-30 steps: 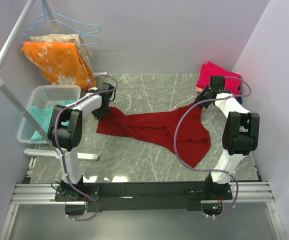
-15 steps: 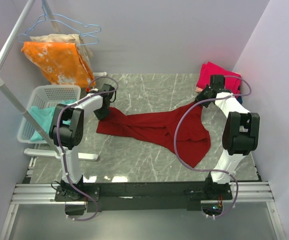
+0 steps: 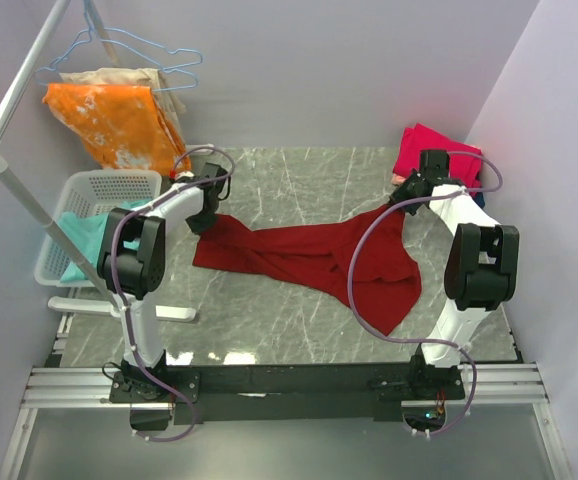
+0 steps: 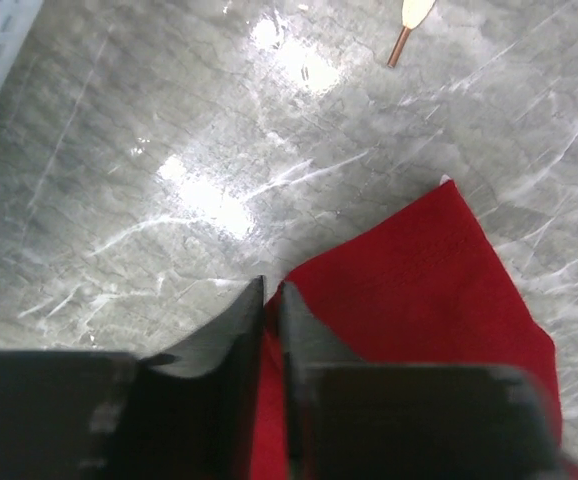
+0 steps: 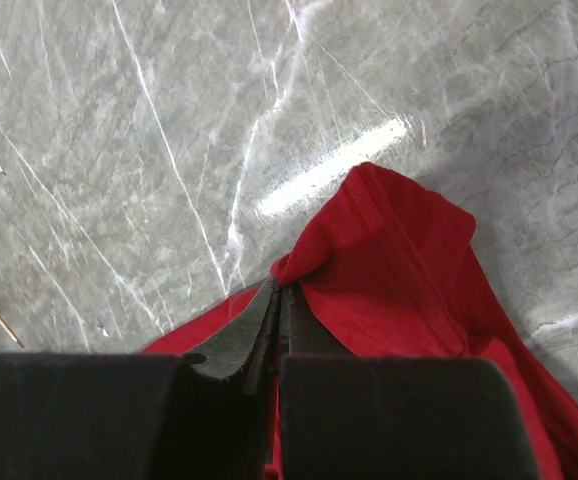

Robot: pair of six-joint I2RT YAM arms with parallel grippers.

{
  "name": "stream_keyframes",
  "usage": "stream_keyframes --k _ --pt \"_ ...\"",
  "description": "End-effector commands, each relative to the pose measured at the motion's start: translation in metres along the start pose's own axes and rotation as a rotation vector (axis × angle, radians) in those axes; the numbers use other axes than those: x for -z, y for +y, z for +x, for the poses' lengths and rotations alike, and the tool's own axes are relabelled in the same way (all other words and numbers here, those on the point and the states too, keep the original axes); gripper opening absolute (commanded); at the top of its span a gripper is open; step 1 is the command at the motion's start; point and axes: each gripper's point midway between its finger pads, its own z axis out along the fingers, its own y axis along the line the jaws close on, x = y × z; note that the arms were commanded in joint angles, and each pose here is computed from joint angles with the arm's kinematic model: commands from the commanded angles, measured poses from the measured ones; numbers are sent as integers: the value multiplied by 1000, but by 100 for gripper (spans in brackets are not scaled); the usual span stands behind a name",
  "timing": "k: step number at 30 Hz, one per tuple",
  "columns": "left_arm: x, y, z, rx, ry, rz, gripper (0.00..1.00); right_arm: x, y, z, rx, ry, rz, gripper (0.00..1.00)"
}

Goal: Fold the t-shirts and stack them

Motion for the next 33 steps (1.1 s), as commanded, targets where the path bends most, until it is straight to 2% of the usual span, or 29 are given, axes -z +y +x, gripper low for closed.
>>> stream_keyframes --k 1,8,9,10,12,16,27,33 --pt "23 1 -26 28 -59 29 1 5 11 -7 4 -27 -21 0" --pt "23 3 -21 22 -49 33 1 6 9 -4 11 -22 -18 0" --pt "23 2 -20 19 -43 36 6 6 10 -4 12 -24 -21 0" --pt "24 3 -21 20 -44 37 17 6 9 -4 11 -22 -18 0" --pt "25 2 -20 18 -38 46 27 6 9 -3 10 -22 -19 0" --pt "27 4 -16 15 -24 45 37 7 9 -4 11 -26 -19 0" --pt "19 8 12 -16 45 43 37 5 7 -3 13 -24 -11 0" --pt "16 3 10 -12 37 54 36 4 7 -2 14 -19 -9 0"
